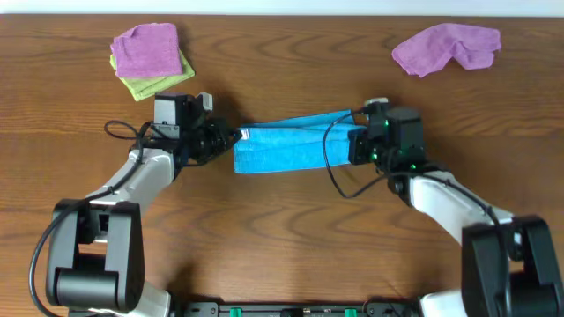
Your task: Fold the cloth
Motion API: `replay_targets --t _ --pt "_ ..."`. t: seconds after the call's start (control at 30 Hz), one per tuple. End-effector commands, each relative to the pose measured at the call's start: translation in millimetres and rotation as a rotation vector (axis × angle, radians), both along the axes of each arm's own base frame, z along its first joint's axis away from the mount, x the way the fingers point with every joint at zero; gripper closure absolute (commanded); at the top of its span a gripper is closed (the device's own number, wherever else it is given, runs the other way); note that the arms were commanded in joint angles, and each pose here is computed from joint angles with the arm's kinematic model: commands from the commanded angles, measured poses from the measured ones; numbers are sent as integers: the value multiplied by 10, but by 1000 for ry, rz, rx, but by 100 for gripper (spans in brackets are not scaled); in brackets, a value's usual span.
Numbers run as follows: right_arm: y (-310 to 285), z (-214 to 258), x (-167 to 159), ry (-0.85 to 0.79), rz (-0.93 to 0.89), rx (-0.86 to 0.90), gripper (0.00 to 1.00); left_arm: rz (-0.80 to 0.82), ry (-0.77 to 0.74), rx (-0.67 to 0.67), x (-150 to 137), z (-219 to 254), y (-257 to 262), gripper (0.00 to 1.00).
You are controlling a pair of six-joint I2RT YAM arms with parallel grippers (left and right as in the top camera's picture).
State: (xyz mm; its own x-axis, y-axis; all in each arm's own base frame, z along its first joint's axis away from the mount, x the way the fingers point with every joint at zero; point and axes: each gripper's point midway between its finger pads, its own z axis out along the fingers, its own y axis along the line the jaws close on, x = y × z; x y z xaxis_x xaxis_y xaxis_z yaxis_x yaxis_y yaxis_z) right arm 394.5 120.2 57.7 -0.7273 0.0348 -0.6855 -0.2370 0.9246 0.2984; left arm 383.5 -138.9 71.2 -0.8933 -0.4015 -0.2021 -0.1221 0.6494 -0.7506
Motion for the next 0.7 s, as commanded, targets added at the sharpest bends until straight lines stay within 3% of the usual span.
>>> replay_targets --t 0.0,0.23,0.67 --pt "10 1 163 -14 -4 -21 99 45 -6 37 109 -79 54 94" --pt "-15 -82 426 -18 -12 -57 99 83 -20 43 265 -256 83 94" --pt "-95 -382 518 -3 -15 -103 99 113 -26 49 378 -439 108 94"
